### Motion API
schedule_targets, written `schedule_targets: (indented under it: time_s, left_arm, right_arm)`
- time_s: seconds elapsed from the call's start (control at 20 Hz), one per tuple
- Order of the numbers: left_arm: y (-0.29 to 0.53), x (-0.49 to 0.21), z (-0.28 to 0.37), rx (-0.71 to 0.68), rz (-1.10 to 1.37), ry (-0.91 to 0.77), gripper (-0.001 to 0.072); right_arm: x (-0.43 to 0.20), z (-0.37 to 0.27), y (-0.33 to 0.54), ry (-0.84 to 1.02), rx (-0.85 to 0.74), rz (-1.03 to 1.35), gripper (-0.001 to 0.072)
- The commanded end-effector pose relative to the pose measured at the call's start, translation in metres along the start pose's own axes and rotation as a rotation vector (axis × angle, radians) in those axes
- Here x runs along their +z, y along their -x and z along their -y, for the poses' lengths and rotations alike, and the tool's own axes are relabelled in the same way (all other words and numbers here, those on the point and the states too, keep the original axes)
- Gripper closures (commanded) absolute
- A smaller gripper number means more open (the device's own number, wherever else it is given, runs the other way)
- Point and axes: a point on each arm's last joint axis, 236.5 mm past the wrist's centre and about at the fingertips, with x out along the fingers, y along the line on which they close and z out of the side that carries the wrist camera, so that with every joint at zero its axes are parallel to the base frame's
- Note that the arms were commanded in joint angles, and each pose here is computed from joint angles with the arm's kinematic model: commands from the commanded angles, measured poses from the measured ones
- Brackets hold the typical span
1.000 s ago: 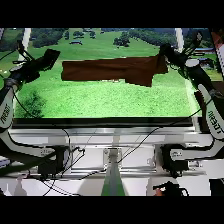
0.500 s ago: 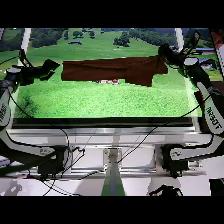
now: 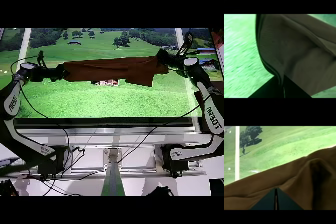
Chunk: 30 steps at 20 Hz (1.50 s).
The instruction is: Fold the clothes and pants, and hang the long-sleeved shirts on hangers.
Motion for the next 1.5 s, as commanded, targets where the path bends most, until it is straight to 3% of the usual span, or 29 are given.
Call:
schedule_targets:
  time_s: [0.0, 0.25, 0.55, 0.75, 0.95, 1.2, 1.45]
  left_arm:
    - [0.003, 0.014, 0.037, -0.052, -0.004, -0.136, 0.0696]
    - [0.079, 0.006, 0.132, -0.215, -0.085, -0.328, 0.0697]
    - [0.194, -0.018, 0.233, -0.273, 0.010, -0.578, 0.0696]
    - [0.228, -0.022, 0.260, -0.265, 0.096, -0.649, 0.0695]
    - [0.212, -0.027, 0.260, -0.280, 0.057, -0.640, 0.0695]
    - [0.160, -0.050, 0.262, -0.329, -0.081, -0.620, 0.0695]
    - [0.070, -0.057, 0.326, -0.486, -0.053, -0.442, 0.0695]
  right_arm:
    - [-0.008, -0.037, -0.005, 0.041, 0.060, -0.023, 0.0698]
    - [-0.040, -0.142, -0.009, 0.166, 0.220, -0.079, 0.0700]
    - [-0.145, -0.253, -0.024, 0.177, 0.373, -0.257, 0.0701]
    - [-0.252, -0.324, -0.011, 0.205, 0.485, -0.482, 0.0700]
    - [-0.302, -0.372, 0.017, 0.286, 0.571, -0.536, 0.0699]
    - [-0.259, -0.327, 0.003, 0.413, 0.488, -0.501, 0.0699]
    - [-0.103, -0.190, 0.003, 0.413, 0.248, -0.393, 0.0699]
